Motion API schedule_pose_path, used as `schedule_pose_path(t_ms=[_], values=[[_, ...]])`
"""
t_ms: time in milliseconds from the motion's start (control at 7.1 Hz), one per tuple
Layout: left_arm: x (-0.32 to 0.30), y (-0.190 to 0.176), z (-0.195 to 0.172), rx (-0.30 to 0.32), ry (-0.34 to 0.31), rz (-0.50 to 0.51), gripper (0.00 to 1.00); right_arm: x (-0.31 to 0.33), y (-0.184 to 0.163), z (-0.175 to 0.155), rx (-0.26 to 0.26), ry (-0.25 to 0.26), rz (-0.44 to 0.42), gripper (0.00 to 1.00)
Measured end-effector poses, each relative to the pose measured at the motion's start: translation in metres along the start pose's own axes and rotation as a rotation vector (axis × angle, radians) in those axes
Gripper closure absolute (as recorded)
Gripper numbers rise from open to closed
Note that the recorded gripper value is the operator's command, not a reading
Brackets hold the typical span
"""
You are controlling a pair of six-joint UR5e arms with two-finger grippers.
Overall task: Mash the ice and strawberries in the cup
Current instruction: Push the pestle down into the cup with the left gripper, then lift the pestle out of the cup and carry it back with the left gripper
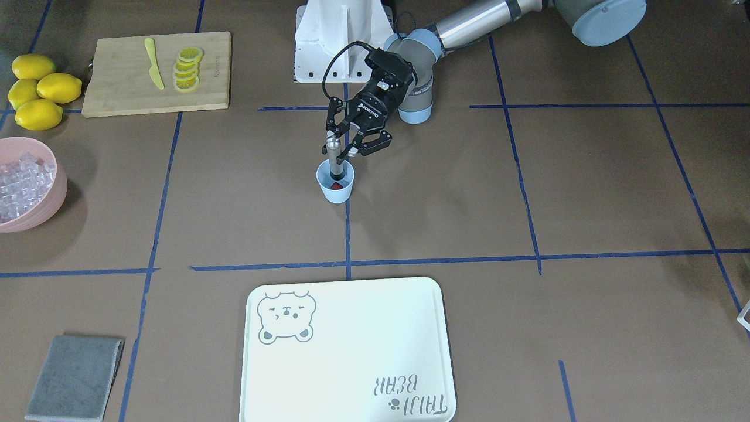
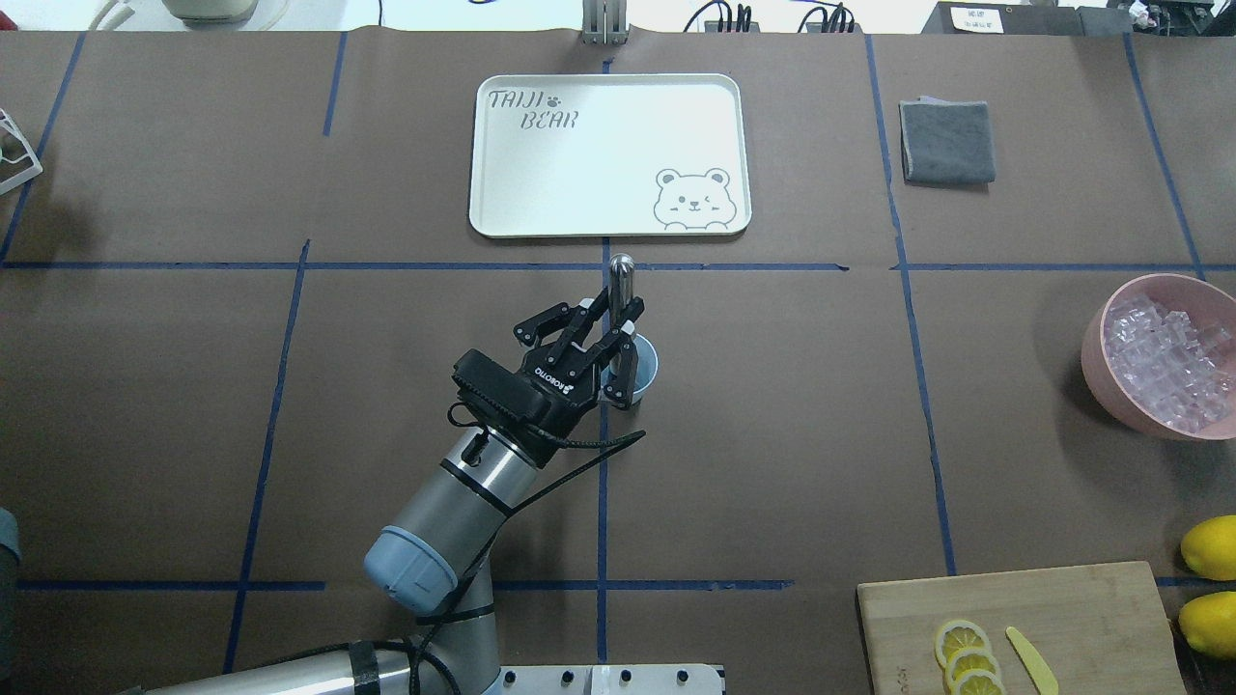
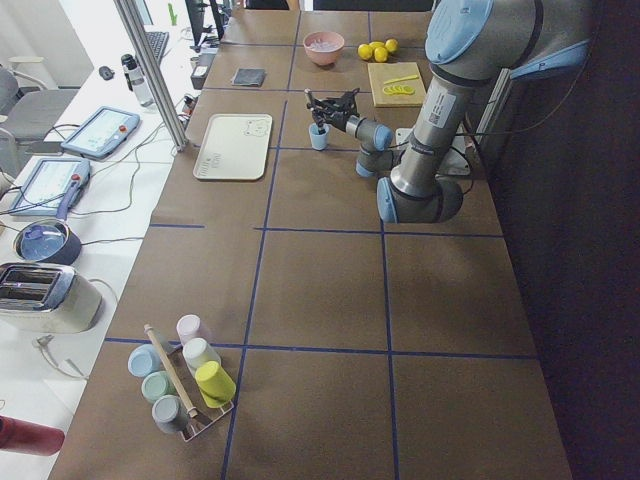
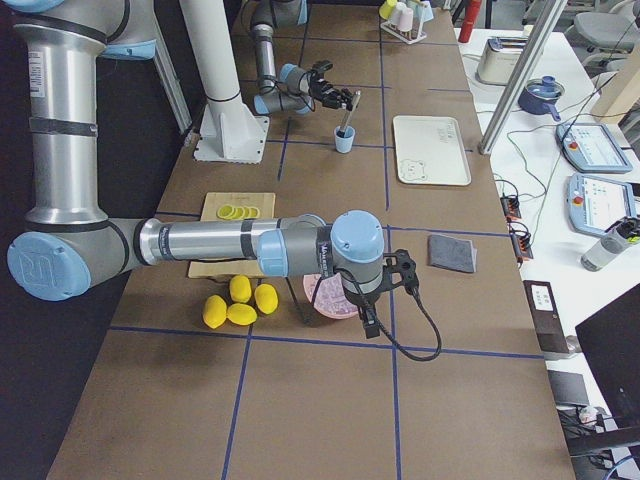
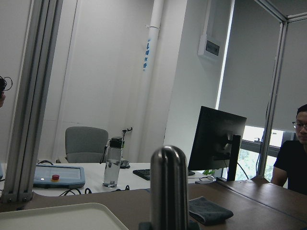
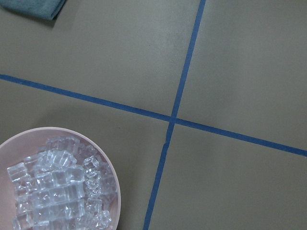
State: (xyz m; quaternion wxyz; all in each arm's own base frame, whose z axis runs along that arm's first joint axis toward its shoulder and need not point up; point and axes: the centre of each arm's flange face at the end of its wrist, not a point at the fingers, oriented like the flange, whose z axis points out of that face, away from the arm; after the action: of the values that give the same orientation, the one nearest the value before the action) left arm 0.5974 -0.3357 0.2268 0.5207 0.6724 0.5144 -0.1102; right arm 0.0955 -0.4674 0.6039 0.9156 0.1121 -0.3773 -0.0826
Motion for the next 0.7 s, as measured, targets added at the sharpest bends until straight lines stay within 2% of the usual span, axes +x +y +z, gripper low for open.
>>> schedule_pose_path(t_ms=[423,704], values=[[-0.001,-0.023,0.008,0.033,0.004,-0.013,1.00,0.002,0.004,0.003,-0.006,-0.001,0.006,0.01],[-0.001,-0.060,0.014,0.063,0.020,-0.022,1.00,0.004,0.007,0.005,-0.011,-0.002,0.010,0.01]])
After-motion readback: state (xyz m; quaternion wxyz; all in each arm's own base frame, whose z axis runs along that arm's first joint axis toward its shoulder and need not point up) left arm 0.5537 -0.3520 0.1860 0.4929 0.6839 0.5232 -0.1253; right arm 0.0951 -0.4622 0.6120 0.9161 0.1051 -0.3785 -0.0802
